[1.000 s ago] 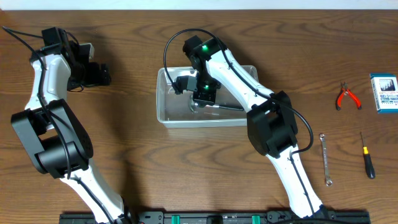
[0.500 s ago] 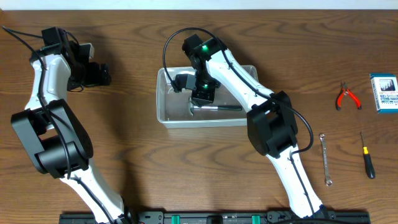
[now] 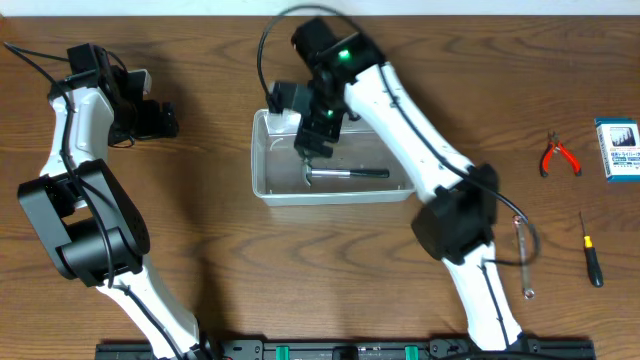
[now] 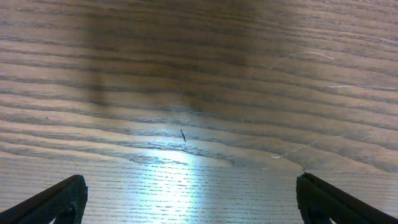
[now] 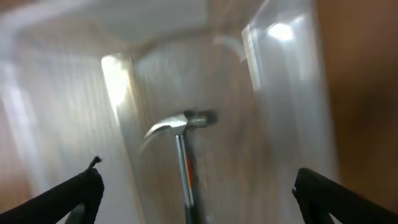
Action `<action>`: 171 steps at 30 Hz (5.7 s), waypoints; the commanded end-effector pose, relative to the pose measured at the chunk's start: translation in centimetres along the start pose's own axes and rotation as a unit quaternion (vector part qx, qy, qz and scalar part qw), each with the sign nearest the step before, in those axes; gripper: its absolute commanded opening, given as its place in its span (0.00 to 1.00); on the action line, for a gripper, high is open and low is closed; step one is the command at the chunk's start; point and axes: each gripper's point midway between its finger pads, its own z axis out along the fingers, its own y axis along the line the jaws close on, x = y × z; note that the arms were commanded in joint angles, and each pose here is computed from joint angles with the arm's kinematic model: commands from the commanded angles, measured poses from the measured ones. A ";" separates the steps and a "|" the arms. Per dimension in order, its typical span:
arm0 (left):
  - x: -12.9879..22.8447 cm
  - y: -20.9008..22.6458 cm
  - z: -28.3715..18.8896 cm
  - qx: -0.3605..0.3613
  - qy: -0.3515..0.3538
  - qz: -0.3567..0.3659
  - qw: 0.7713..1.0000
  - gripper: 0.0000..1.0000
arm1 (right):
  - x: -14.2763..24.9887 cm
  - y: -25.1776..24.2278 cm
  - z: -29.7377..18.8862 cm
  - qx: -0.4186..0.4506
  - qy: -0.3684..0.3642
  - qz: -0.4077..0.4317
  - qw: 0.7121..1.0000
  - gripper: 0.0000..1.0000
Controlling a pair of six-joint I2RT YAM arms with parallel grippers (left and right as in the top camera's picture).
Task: Pack container
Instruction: 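Raise the right gripper and move it right toward the tools, then position the right gripper above the red-handled pliers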
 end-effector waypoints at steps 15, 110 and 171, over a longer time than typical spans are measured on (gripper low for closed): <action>0.3 0.1 0.3 -0.003 0.005 0.002 1.000 0.98 | 5.1 5.0 -25.0 0.182 -0.093 0.185 0.961 0.99; 0.3 0.1 0.3 -0.003 0.005 0.002 1.000 0.98 | 36.7 -3.9 -22.6 0.228 0.035 0.559 0.796 0.99; 0.3 0.1 0.3 -0.003 0.005 0.002 1.000 0.98 | 47.7 -11.3 -7.8 0.167 0.088 0.736 0.650 0.99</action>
